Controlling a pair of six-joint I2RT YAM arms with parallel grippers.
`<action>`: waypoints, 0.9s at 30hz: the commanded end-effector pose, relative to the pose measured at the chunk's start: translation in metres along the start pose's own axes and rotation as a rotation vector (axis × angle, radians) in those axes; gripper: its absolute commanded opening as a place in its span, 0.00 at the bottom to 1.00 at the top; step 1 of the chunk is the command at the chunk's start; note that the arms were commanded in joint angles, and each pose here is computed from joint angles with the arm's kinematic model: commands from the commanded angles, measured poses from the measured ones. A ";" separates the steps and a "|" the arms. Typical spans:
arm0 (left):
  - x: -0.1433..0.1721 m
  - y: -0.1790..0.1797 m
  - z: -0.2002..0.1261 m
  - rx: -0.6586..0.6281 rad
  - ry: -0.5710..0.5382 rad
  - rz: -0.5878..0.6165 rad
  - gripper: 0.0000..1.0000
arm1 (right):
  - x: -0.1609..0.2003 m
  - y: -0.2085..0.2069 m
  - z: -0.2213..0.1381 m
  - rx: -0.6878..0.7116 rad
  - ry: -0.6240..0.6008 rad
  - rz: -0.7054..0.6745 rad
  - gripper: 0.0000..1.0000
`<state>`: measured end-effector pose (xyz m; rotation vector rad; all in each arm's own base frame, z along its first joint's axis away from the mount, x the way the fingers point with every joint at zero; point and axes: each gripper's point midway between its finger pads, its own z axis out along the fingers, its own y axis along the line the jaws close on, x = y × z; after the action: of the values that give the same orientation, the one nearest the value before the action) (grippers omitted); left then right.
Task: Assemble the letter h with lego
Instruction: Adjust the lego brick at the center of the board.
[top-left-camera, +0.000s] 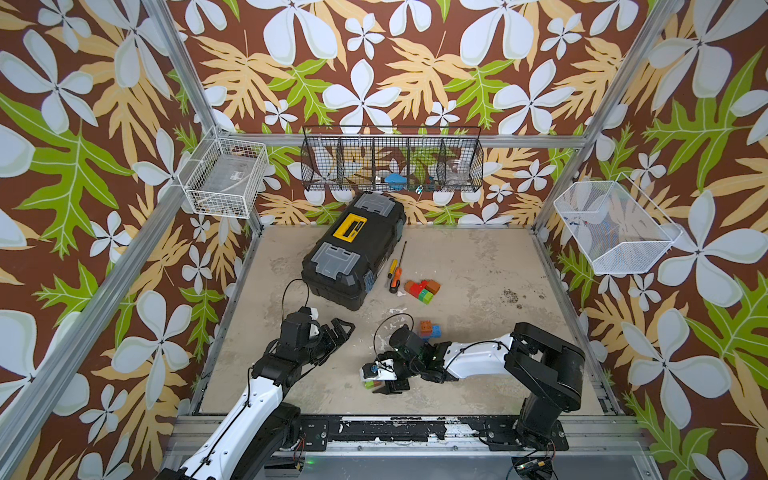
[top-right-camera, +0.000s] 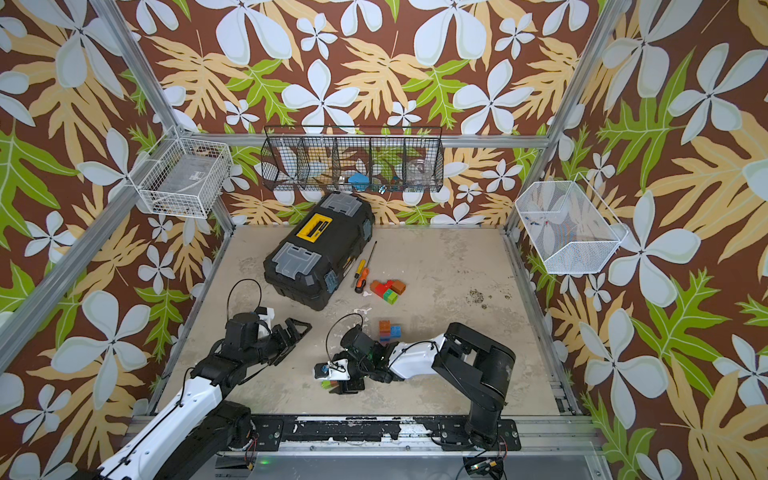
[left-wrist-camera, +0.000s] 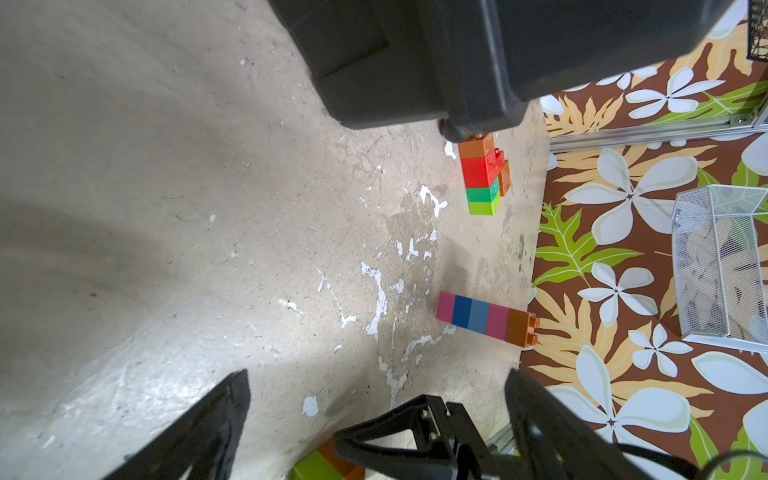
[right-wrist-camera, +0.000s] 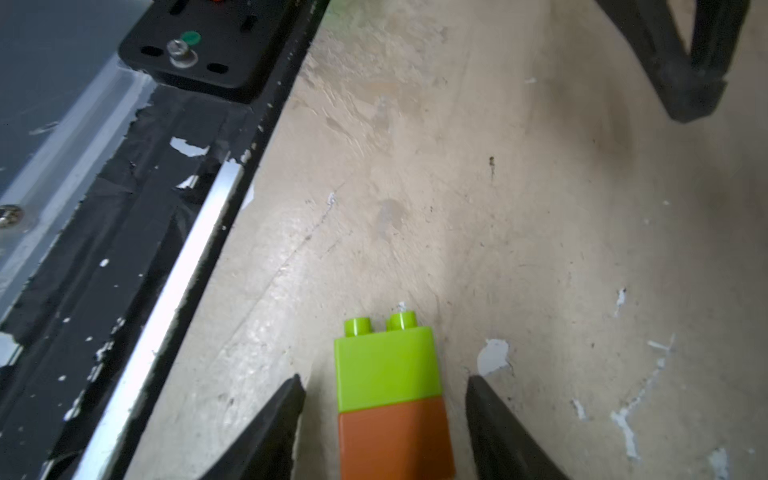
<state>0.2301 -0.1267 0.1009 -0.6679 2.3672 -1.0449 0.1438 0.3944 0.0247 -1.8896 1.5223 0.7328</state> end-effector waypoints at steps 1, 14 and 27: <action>0.009 0.001 0.003 0.035 0.038 0.008 1.00 | -0.009 -0.008 0.000 0.021 -0.040 0.040 0.45; 0.070 -0.029 -0.004 0.379 0.292 0.124 0.90 | -0.046 -0.015 -0.065 0.172 -0.324 0.076 0.26; 0.107 -0.064 -0.017 0.524 0.403 0.303 0.75 | -0.057 -0.020 -0.107 0.256 -0.430 0.084 0.26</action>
<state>0.1547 -0.2149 0.1308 0.0317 2.2812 -1.6577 0.1608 0.3501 0.1238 -1.4043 1.4014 0.8343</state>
